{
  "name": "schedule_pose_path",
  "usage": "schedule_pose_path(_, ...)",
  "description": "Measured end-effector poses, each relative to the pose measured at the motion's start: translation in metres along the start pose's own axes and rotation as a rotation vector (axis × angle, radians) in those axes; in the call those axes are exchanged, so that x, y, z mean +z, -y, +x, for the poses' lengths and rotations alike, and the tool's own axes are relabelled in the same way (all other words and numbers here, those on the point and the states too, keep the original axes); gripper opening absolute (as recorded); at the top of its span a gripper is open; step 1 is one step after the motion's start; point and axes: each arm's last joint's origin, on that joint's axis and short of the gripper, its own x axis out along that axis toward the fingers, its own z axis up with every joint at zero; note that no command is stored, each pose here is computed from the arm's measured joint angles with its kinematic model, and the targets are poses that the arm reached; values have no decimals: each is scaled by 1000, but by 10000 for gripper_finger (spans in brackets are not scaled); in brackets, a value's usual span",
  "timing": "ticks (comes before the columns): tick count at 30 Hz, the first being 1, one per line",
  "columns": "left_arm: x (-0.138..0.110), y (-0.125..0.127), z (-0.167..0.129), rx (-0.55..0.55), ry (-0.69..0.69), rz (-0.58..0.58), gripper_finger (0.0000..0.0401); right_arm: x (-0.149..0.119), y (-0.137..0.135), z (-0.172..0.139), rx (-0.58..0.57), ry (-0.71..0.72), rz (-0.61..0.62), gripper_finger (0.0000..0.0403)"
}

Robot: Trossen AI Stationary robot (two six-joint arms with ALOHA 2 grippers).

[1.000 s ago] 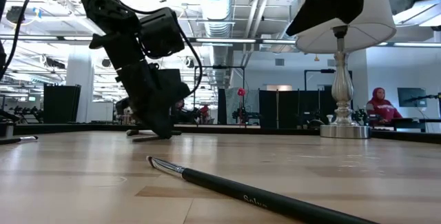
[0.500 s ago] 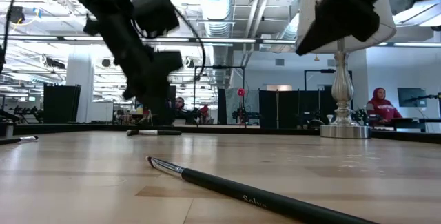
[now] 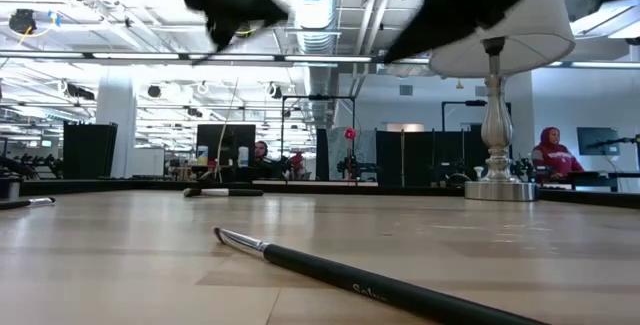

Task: Pick & Place Makeup Brushes
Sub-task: Put the black liner brush into the transparent organizer

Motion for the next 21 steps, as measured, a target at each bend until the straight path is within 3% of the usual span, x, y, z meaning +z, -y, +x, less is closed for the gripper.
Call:
schedule_pose_path(4,5,26,-6,-103,103,86,11,6,-7,2,140,151,-1,1)
schedule_pose_path(8,-3,40,-14,-178,251,117,11,3,-9,2,208,255,44,10)
schedule_pose_path(17,-30,33,-32,-271,509,83,12,6,-3,-8,290,589,170,88)
schedule_pose_path(21,-36,30,-32,-264,544,92,12,7,2,-4,319,609,180,112)
